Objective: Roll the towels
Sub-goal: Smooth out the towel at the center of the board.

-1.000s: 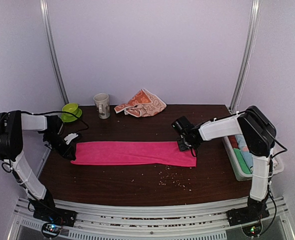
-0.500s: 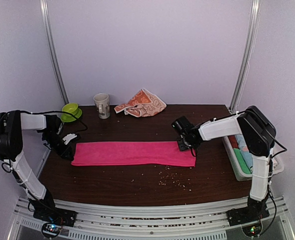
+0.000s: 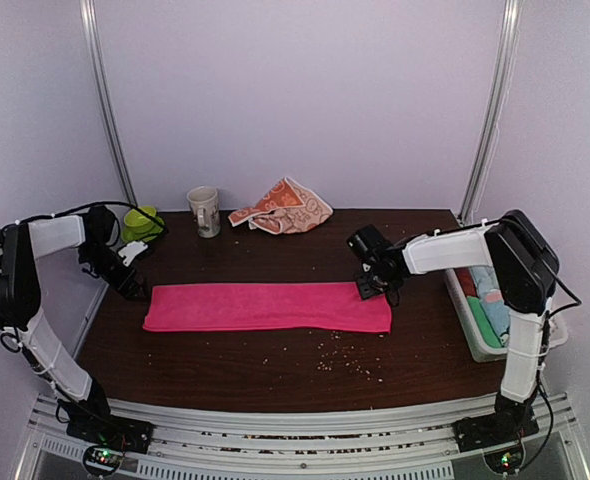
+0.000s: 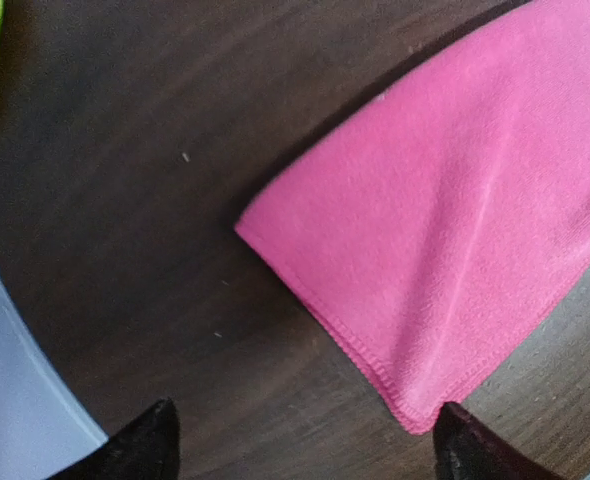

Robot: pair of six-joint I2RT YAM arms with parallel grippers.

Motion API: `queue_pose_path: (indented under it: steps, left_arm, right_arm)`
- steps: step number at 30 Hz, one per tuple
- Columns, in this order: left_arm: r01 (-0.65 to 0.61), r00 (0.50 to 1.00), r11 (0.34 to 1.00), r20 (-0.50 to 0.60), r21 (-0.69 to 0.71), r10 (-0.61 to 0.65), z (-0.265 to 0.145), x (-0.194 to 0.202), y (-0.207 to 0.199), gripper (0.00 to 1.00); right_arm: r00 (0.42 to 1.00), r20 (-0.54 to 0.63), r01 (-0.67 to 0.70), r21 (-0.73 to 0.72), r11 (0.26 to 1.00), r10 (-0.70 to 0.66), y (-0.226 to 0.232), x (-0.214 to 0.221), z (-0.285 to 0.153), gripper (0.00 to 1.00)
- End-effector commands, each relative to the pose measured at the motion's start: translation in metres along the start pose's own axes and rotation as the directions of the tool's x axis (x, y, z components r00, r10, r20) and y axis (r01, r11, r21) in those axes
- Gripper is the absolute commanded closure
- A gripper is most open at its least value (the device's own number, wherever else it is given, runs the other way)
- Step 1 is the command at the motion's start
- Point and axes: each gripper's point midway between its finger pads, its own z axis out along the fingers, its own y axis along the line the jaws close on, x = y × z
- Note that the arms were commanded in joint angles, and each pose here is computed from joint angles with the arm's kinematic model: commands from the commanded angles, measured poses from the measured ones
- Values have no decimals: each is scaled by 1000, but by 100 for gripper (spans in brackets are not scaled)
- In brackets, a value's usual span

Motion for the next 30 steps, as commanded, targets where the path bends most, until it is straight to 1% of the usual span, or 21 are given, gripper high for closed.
queue_pose_path:
  steps: [1, 4, 6, 8, 10, 11, 12, 15, 16, 18, 21, 24, 27, 30]
  left_arm:
    - [-62, 987, 996, 146, -63, 71, -27, -48, -3, 3]
    - [-110, 982, 991, 148, -75, 120, -25, -61, -13, 2]
    - [-105, 974, 992, 195, -75, 118, -28, -72, -14, 2]
    - [-120, 966, 991, 223, -66, 132, -22, -83, -22, 2]
    - [-149, 958, 987, 238, -66, 160, -12, -92, -34, 2]
    - [-164, 954, 984, 243, -75, 178, -6, -96, -38, 3]
    - [-176, 952, 981, 239, -85, 192, 0, -97, -42, 4]
    - [-185, 951, 976, 229, -113, 206, 16, -100, -44, 13]
    - [-183, 952, 977, 227, -112, 205, 21, -100, -43, 17]
    - [-181, 957, 977, 207, -110, 201, 33, -97, -43, 29]
    - [-182, 963, 974, 176, -131, 204, 48, -88, -40, 43]
    - [-182, 968, 971, 146, -156, 205, 57, -78, -39, 44]
    - [-169, 975, 969, 112, -181, 191, 67, -69, -34, 42]
    - [-155, 982, 968, 79, -199, 173, 76, -60, -30, 40]
  right_arm:
    - [996, 77, 47, -85, 995, -40, 10, -26, -51, 38]
    - [985, 113, 139, -105, 985, -127, 31, -27, -69, 39]
    - [972, 139, 210, -133, 969, -192, 52, -22, -76, 41]
    - [955, 174, 272, -175, 946, -242, 82, -17, -82, 44]
    - [949, 189, 296, -252, 921, -253, 113, -13, -87, 54]
    - [949, 191, 300, -304, 904, -251, 129, -9, -89, 62]
    - [950, 195, 299, -341, 891, -244, 142, -8, -91, 66]
    - [958, 186, 278, -413, 867, -218, 167, -2, -88, 79]
    - [961, 180, 270, -429, 862, -212, 172, -1, -86, 81]
    - [963, 173, 262, -448, 855, -205, 180, 3, -83, 82]
    - [966, 155, 255, -460, 851, -206, 185, 10, -76, 82]
    - [967, 124, 255, -462, 849, -223, 187, 22, -67, 83]
    - [967, 102, 253, -465, 848, -233, 186, 32, -63, 84]
    - [966, 119, 257, -458, 851, -229, 179, 34, -69, 84]
